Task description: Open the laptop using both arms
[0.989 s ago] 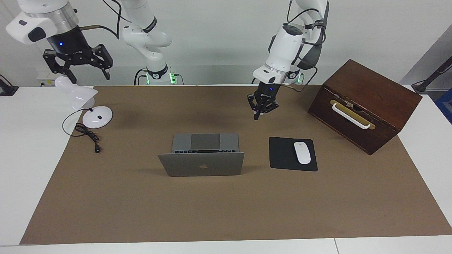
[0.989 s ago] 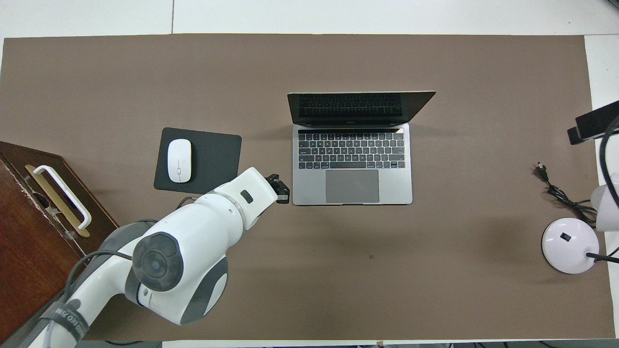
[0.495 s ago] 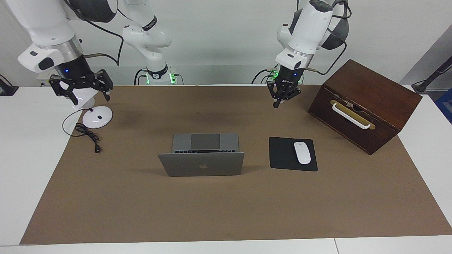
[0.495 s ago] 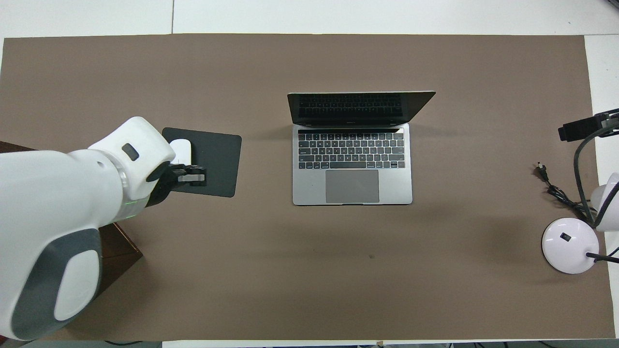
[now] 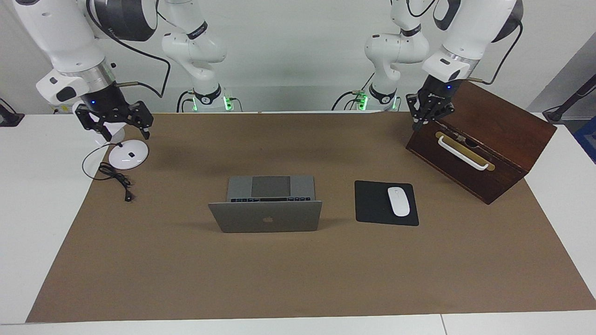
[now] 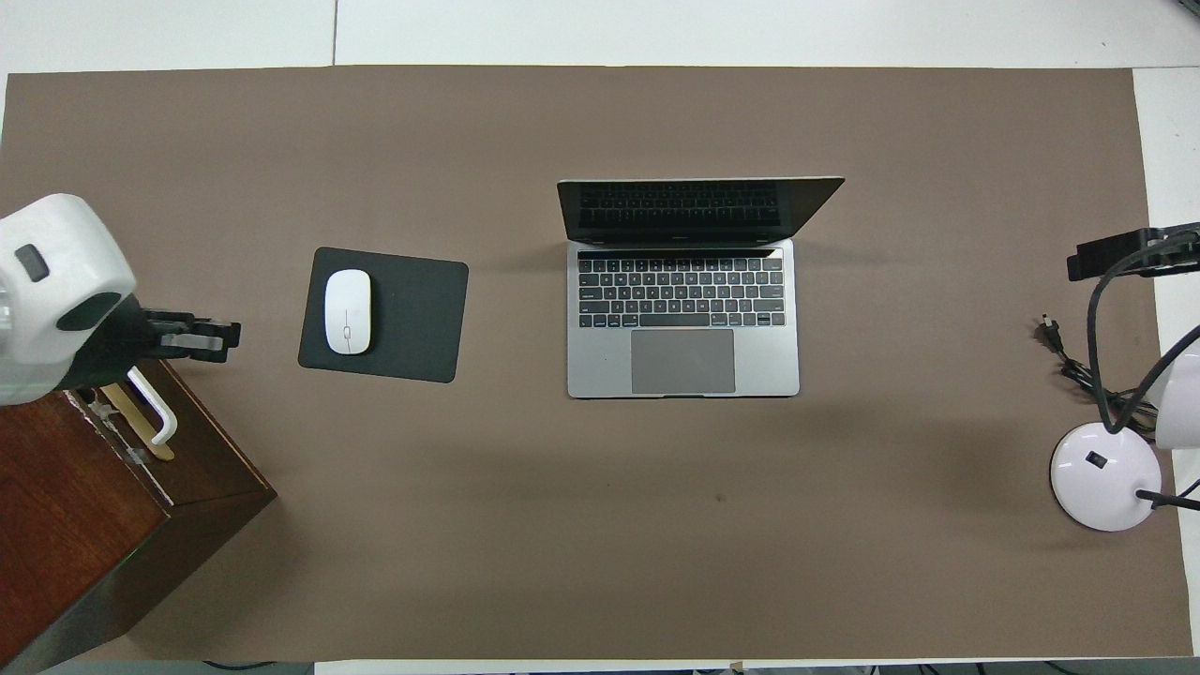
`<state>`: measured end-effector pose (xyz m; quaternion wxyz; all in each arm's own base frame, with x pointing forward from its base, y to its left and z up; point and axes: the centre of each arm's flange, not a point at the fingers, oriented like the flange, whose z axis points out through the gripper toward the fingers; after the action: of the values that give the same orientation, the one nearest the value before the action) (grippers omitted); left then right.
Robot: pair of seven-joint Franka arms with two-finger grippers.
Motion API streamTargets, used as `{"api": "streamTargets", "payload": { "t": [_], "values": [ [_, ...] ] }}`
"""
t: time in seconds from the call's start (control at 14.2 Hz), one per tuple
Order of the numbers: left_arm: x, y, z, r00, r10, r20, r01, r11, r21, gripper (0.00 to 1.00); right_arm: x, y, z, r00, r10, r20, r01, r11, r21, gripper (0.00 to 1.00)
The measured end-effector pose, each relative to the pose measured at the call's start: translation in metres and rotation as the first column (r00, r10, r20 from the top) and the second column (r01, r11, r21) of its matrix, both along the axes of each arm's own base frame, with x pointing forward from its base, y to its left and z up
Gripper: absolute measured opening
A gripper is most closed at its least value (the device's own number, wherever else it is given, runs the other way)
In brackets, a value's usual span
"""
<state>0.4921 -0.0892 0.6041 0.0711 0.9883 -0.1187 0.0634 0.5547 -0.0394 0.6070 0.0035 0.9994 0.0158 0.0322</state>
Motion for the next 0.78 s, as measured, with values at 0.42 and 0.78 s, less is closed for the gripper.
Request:
{"api": "streamTargets", "payload": {
  "t": [0.42, 0.78],
  "values": [
    [0.001, 0.064, 0.018, 1.0, 0.019, -0.019, -0.018, 1.0, 0.025, 0.07, -0.001, 0.051, 0.009, 1.0, 0.01, 0.013, -0.011, 0.997, 0.078, 1.0],
    [0.001, 0.087, 0.021, 0.999, 0.048, -0.013, -0.047, 0.997, 0.067, 0.63, -0.007, 0.109, 0.017, 0.999, 0.036, 0.023, -0.038, 0.994, 0.102, 1.0]
  ]
}}
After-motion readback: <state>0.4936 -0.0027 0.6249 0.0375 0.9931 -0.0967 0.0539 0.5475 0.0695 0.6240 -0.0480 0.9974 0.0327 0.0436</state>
